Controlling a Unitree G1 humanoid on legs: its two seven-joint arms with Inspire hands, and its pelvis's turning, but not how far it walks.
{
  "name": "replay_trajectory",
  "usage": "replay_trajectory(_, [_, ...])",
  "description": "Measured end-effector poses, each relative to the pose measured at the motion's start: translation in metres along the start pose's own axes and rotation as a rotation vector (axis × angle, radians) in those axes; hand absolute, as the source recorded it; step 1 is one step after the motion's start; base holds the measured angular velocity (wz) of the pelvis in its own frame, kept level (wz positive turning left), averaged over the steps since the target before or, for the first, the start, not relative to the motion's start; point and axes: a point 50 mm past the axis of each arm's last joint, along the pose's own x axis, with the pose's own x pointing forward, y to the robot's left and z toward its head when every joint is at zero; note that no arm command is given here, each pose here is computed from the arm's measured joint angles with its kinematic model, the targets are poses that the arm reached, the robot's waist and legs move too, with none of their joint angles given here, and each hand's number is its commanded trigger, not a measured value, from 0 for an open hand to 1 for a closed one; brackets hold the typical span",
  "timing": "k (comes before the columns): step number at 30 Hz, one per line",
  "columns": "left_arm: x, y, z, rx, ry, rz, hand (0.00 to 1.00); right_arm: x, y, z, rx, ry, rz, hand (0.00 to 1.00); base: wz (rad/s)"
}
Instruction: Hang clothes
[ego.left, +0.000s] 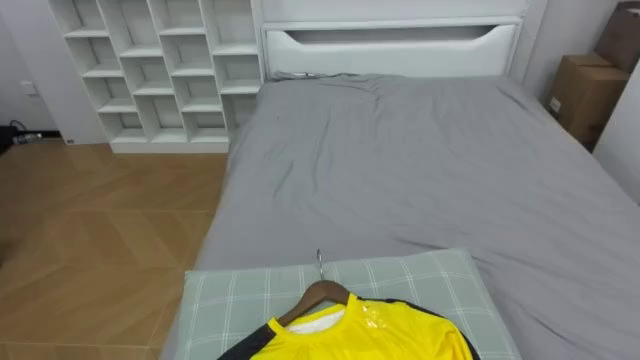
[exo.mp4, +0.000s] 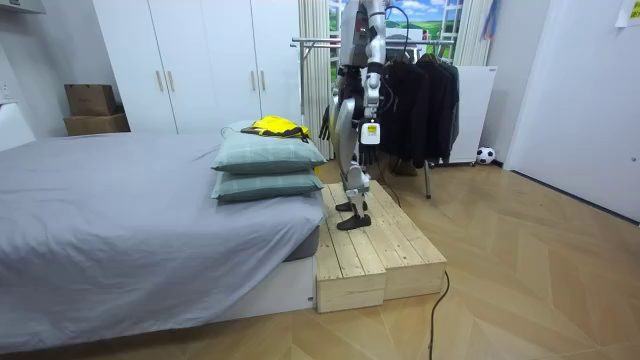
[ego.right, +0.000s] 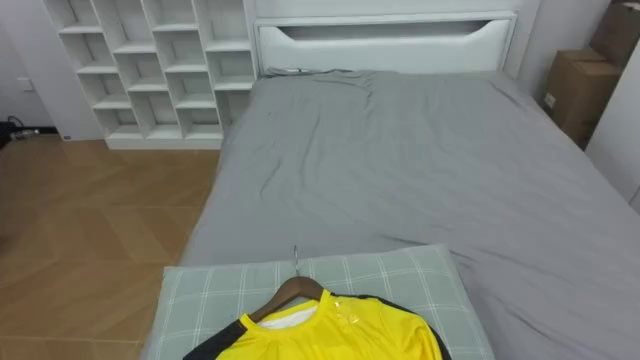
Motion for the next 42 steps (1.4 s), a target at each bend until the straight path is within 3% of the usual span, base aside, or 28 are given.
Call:
replay_trajectory(30, [-0.001,0.007,0.005,-0.025,-0.055,0.078,0.0,0.0,0.001,0.001,-0.032,-0.007,-0.002,0.0,0.0])
replay_trajectory(38, [-0.001,0.008,-0.004,-0.169,-0.04,0.093,0.0,0.001,0.002,0.009,-0.143,-0.023,-0.011,0.0,0.0])
replay_trajectory(42, [-0.002,0.017,-0.002,-0.247,-0.058,0.159,0.0,0.001,0.001,0.01,-0.179,-0.023,-0.039,0.0,0.04])
